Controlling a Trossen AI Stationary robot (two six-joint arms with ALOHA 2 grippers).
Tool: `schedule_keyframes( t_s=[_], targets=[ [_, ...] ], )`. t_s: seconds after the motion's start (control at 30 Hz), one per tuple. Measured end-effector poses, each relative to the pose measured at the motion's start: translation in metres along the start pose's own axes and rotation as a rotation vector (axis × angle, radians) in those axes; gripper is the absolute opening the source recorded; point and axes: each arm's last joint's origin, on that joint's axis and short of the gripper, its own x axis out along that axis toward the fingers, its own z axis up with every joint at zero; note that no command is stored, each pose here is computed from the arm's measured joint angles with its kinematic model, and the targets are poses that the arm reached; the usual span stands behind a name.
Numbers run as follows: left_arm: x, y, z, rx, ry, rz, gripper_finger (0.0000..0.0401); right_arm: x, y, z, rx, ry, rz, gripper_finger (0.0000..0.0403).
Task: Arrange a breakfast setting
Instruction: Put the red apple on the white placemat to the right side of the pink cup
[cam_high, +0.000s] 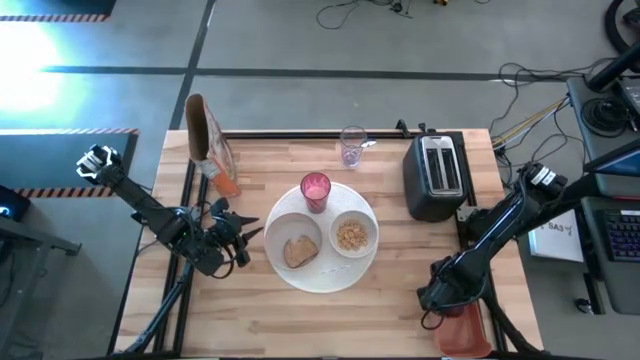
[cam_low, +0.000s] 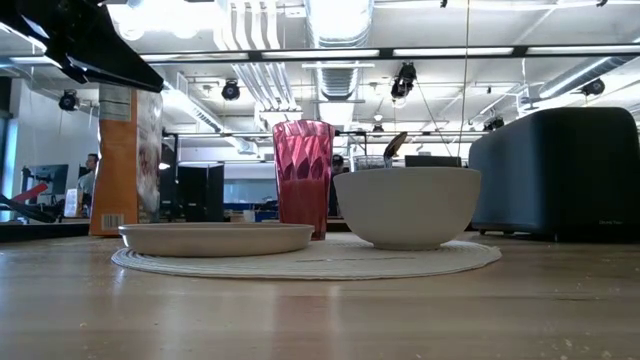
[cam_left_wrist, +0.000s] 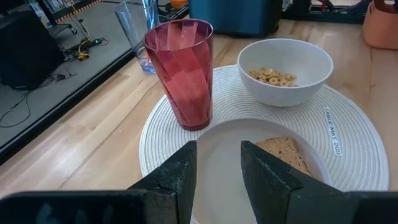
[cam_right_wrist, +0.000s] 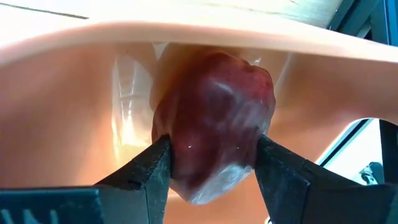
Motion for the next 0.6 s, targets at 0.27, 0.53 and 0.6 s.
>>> schedule_keyframes(
  t_s=[0.27,0.53,0.6],
  targets=[
    [0.000,-0.001,0.001,-0.018,-0.009,-0.007,0.0108,-0.023,-0.003,-0.012,-0.056,0.049,0.067,0.0184],
    [0.003,-0.006,0.000,-0.022,-0.011,-0.009,0.0108,-0.054,-0.011,-0.022,-0.137,0.057,0.174,0.0183],
    [0.003,-0.006,0.000,-0.028,-0.011,-0.009,0.0108,-0.062,-0.014,-0.024,-0.150,0.077,0.203,0.0184]
  ],
)
